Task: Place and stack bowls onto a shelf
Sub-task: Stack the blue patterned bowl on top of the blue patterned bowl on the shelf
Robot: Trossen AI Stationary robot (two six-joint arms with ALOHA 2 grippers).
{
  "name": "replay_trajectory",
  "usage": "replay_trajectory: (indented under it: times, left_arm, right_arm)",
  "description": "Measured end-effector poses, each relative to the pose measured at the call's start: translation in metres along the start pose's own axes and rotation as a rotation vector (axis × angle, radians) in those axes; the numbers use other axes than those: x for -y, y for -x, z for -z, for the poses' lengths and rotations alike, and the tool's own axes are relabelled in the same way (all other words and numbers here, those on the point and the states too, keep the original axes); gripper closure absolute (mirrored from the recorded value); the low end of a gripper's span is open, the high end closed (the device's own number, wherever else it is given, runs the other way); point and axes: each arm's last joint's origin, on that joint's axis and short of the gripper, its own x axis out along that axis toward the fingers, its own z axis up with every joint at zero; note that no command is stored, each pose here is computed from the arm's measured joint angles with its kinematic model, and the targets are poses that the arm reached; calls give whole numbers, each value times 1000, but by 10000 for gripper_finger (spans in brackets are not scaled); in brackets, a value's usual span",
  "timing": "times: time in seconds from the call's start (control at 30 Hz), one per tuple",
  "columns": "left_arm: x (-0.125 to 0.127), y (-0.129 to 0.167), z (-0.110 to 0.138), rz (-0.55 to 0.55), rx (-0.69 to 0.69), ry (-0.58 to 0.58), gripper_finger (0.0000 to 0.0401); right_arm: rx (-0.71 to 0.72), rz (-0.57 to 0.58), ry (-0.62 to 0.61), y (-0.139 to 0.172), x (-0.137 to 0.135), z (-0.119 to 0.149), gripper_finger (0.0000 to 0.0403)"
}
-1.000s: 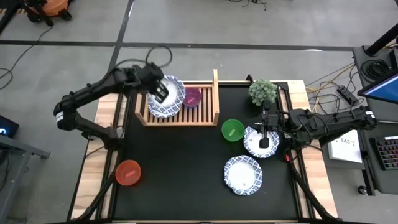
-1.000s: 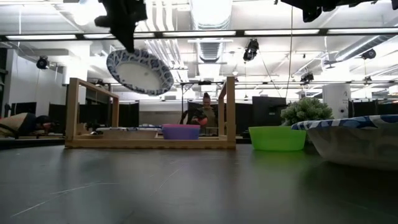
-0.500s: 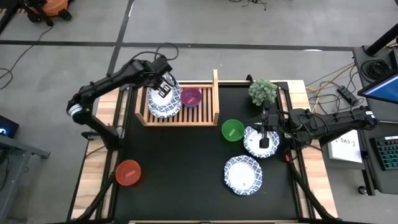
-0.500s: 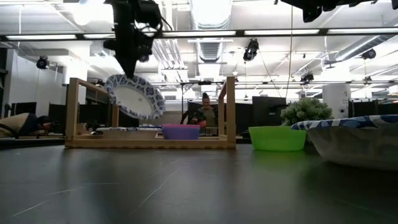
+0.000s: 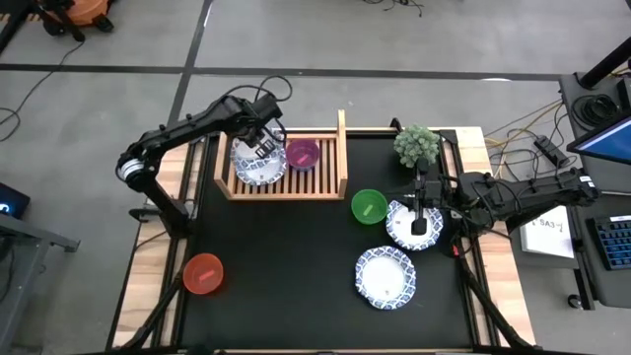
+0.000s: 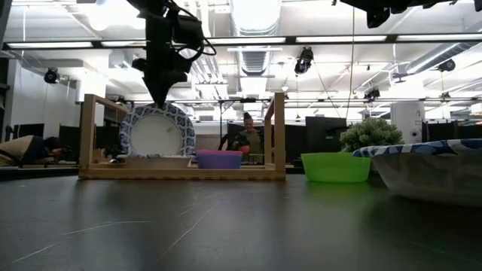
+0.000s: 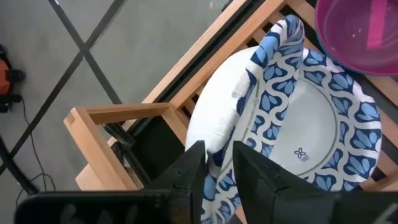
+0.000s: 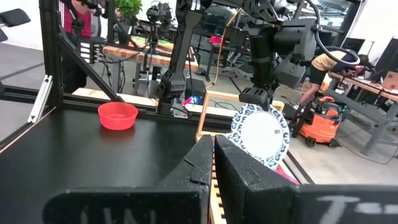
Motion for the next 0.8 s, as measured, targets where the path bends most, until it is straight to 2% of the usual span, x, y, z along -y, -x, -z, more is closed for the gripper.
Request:
replay_trajectory:
  times: [0.17,0.27,0.37,0.53,0.8]
  left_arm:
    - [-5,10,4,5,29,14,321]
    - [-8,17,7,45,42,22,323]
    - [-11,24,11,95,61,32,339]
    - [-18,34,15,98,92,50,392]
    - [-9,24,10,128,109,44,394]
  right_arm:
    - [0,0,-11,0,0,0,394]
    - [0,0,-15,0,0,0,394]
    - [0,1,-16,0,0,0,394]
    - [0,0,-16,0,0,0,394]
    - [-1,0,-11,0,0,0,394]
